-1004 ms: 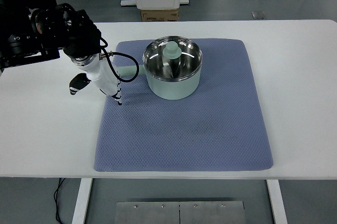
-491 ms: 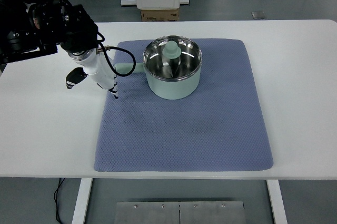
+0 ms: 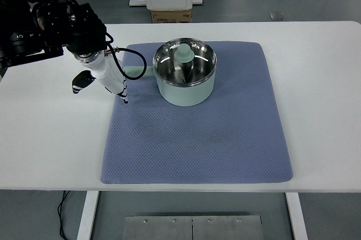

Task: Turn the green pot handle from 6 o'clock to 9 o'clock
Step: 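Lift the left hand up off the pot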

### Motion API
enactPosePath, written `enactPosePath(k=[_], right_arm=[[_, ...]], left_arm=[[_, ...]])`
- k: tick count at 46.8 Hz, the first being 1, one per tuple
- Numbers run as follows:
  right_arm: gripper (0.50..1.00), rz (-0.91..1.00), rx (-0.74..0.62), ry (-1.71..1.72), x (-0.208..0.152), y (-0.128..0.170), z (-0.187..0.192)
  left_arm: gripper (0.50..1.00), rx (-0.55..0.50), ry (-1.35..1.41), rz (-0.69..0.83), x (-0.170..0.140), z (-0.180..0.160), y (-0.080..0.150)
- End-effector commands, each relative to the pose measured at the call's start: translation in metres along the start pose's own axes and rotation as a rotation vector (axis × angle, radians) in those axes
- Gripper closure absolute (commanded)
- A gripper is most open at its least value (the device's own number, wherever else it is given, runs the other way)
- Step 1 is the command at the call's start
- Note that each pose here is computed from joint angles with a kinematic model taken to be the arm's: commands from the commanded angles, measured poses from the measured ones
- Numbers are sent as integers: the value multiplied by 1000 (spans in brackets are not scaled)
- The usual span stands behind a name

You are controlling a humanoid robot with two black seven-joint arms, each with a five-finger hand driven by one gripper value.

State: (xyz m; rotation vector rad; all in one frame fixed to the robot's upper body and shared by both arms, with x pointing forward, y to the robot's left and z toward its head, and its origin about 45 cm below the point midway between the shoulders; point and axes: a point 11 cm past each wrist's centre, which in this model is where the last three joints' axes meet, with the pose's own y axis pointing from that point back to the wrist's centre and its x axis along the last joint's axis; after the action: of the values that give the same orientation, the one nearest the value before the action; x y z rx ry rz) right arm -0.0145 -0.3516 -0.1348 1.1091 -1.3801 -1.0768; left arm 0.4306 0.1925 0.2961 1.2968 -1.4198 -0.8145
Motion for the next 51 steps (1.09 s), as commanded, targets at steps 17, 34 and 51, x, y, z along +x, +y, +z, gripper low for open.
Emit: enactPosePath(k=[17,34,51], right_arm=[[500,0,0,-1,0,0,0],[500,0,0,1,0,0,0],[500,0,0,-1,0,0,0]], left_arm=[[500,-156,-24,70,25,50,-11],[500,-243,139,342,90,63,4],[500,-412,564,739,158,54,42]])
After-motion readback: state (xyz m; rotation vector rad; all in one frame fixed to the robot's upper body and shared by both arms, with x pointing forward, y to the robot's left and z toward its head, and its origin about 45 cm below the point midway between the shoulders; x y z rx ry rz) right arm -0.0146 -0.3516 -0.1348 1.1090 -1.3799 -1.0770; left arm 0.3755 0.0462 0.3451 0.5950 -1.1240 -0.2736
